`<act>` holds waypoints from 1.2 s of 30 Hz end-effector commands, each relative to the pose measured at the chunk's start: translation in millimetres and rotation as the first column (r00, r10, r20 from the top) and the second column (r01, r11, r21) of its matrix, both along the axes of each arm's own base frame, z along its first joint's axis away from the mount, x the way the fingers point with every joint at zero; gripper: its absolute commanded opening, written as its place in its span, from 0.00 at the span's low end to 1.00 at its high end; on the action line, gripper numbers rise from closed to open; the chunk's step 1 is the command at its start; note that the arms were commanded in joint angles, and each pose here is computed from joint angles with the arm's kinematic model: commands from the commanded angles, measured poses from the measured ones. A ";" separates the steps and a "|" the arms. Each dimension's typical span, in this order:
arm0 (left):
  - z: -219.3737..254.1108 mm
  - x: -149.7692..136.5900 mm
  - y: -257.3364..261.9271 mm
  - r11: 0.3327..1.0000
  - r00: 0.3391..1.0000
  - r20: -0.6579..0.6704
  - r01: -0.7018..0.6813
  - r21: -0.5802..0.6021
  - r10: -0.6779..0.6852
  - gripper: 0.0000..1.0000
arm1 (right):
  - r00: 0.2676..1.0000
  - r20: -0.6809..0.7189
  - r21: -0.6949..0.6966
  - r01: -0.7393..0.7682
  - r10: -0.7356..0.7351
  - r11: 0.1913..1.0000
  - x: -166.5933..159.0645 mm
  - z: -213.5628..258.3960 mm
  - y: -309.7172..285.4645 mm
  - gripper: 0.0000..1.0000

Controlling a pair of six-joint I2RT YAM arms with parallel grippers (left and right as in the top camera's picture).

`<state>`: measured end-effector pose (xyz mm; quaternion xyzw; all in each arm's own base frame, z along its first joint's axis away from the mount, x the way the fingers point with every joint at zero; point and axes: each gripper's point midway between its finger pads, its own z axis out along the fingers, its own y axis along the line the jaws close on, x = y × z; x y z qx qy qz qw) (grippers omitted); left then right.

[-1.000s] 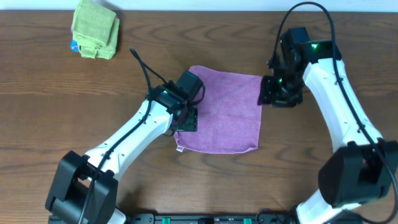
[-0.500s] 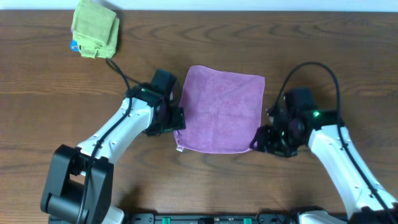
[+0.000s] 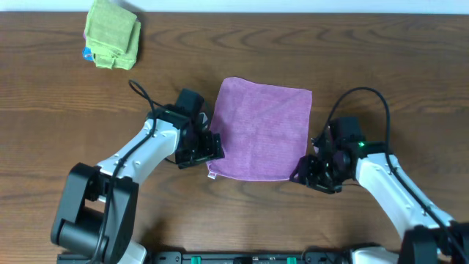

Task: Fold the cloth
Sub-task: 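Grasp the bottom corners with both grippers and lift toward the top edge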

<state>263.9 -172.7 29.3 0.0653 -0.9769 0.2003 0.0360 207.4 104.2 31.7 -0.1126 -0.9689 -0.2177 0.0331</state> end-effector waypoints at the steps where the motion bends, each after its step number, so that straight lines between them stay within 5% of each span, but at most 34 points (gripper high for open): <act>1: -3.9 -7.0 -2.5 1.000 0.999 -0.049 -0.007 -0.025 0.005 0.73 | 0.999 -0.051 -0.003 0.017 -0.017 1.000 -2.8 -11.4 1.3 0.53; 14: -4.1 -7.8 -1.1 1.000 0.998 -0.058 -0.017 -0.022 0.016 0.35 | 0.997 -0.063 0.026 0.044 -0.042 0.999 10.7 -29.0 8.1 0.50; 26: -6.2 -14.8 5.5 1.000 0.997 -0.077 0.000 0.012 0.001 0.09 | 0.995 -0.048 0.060 0.088 -0.085 0.994 24.0 -20.7 8.8 0.53; 36: -6.7 -16.2 7.2 1.000 0.997 -0.083 0.001 0.021 0.001 0.06 | 0.994 -0.070 0.073 0.092 -0.086 0.993 19.9 -19.5 12.5 0.03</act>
